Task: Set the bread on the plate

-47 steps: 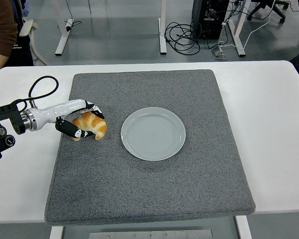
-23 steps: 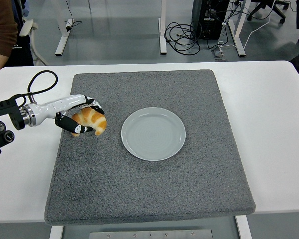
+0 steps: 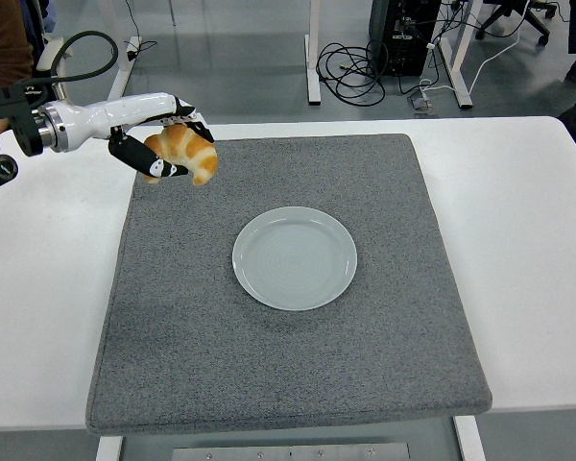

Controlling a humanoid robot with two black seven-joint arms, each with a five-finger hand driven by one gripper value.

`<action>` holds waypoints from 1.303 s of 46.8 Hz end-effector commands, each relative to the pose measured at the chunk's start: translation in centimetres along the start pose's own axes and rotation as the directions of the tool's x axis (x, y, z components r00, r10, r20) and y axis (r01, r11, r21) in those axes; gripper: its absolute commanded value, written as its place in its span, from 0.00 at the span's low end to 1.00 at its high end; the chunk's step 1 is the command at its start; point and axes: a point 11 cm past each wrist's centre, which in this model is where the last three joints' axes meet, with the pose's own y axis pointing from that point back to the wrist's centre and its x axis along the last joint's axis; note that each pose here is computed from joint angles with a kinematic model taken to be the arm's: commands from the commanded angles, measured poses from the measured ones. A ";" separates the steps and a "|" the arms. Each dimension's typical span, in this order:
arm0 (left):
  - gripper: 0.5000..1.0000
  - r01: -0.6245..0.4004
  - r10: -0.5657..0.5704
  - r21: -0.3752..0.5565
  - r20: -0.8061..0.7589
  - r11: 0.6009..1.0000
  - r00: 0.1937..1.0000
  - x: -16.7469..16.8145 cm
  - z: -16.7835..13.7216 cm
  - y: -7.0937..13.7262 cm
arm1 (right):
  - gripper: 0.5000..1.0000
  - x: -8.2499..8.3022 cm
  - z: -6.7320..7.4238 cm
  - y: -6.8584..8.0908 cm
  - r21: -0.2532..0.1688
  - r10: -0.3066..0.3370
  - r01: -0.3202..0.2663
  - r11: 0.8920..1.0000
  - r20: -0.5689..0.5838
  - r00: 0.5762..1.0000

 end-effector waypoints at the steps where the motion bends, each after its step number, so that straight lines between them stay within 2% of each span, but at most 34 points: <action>1: 0.00 0.013 -0.013 -0.022 0.016 1.000 1.000 0.6 1.6 -1.1 | 1.00 0.0 0.0 0.0 0.000 0.000 0.000 1.000 -0.001 1.000; 11: 0.00 0.057 -0.053 -0.052 0.066 0.997 0.996 0.1 5.5 -4.7 | 1.00 0.0 0.0 0.0 0.000 0.000 0.000 1.000 -0.001 1.000; 17: 0.00 0.106 -0.098 -0.088 0.087 0.990 0.991 -2.3 7.6 -6.8 | 1.00 0.0 0.0 0.0 0.000 0.000 0.000 1.000 -0.001 1.000; 26: 0.00 0.097 -0.087 -0.143 0.078 0.985 0.993 -5.6 9.2 -8.8 | 1.00 0.0 0.0 0.0 0.000 0.000 0.000 1.000 -0.001 1.000; 45: 0.00 0.068 -0.057 -0.184 0.069 0.981 0.996 -11.9 7.7 -8.9 | 1.00 0.0 0.0 0.0 0.000 0.000 0.000 1.000 -0.001 1.000; 61: 0.00 0.035 -0.028 -0.187 0.040 0.982 0.999 -14.4 6.4 -9.9 | 1.00 0.0 0.0 0.0 0.000 0.000 0.000 1.000 -0.001 1.000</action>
